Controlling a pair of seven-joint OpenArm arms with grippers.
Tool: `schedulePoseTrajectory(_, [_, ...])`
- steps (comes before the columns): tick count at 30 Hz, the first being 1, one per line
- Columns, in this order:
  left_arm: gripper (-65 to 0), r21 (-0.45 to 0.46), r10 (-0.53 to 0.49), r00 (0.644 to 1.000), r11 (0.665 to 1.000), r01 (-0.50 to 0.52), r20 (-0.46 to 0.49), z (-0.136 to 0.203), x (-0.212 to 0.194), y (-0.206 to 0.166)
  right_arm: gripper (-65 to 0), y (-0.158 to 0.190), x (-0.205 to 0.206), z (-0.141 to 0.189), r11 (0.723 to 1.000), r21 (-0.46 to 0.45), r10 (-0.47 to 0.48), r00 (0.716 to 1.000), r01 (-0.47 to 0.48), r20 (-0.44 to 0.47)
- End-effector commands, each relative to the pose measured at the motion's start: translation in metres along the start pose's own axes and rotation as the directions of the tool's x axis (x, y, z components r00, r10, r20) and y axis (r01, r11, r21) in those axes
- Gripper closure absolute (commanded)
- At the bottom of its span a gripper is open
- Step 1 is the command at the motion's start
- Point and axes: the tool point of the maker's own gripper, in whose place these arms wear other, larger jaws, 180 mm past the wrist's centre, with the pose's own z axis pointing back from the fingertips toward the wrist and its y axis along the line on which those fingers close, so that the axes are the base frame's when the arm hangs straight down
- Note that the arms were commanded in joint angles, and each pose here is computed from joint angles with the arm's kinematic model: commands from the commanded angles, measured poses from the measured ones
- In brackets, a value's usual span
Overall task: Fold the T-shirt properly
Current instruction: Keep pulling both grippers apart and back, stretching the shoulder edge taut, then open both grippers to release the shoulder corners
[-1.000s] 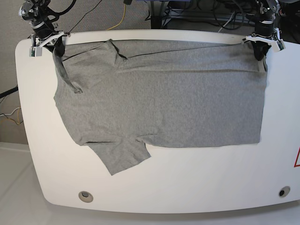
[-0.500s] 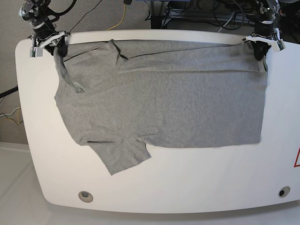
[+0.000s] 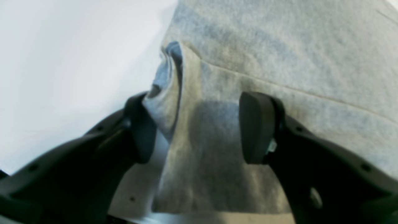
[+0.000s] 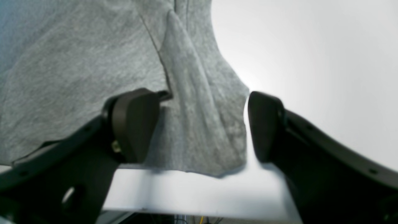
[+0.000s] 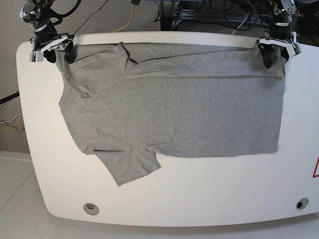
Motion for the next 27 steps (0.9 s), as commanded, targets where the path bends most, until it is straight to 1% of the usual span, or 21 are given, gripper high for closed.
schedulePoseTrajectory(1, [-41.9, 0.102, 0.002, 0.791, 0.992, 0.077, -0.612, 0.054, -0.131, 0.026, -46.6, -0.024, -0.073, 0.015, 0.992, -0.115, 0.007, 0.941, -0.049, -0.338])
schedulePoseTrajectory(11, [-42.0, 0.109, 0.003, 0.796, 0.991, 0.079, -0.605, 0.054, -0.128, 0.029, -46.6, -0.027, -0.070, 0.016, 0.991, -0.118, 0.013, 0.942, -0.056, -0.336])
schedulePoseTrajectory(17, [-42.0, 0.154, 0.030, 0.807, 0.985, 0.076, -0.590, 0.057, -0.122, 0.043, -46.6, -0.035, -0.062, 0.018, 0.989, -0.126, 0.030, 0.944, -0.075, -0.330])
schedulePoseTrajectory(21, [-42.0, 0.167, 0.023, 0.827, 0.982, 0.086, -0.562, 0.055, -0.109, 0.049, -46.6, -0.043, -0.054, 0.022, 0.986, -0.150, 0.026, 0.951, -0.076, -0.309])
schedulePoseTrajectory(23, [-42.0, 0.174, 0.012, 0.846, 0.980, 0.096, -0.533, 0.052, -0.095, 0.052, -47.0, -0.050, -0.045, 0.028, 0.981, -0.178, 0.029, 0.957, -0.083, -0.288])
schedulePoseTrajectory(27, [-42.0, 0.179, -0.019, 0.880, 0.977, 0.118, -0.475, 0.047, -0.066, 0.053, -47.0, -0.052, -0.042, 0.031, 0.978, -0.189, 0.027, 0.960, -0.083, -0.279])
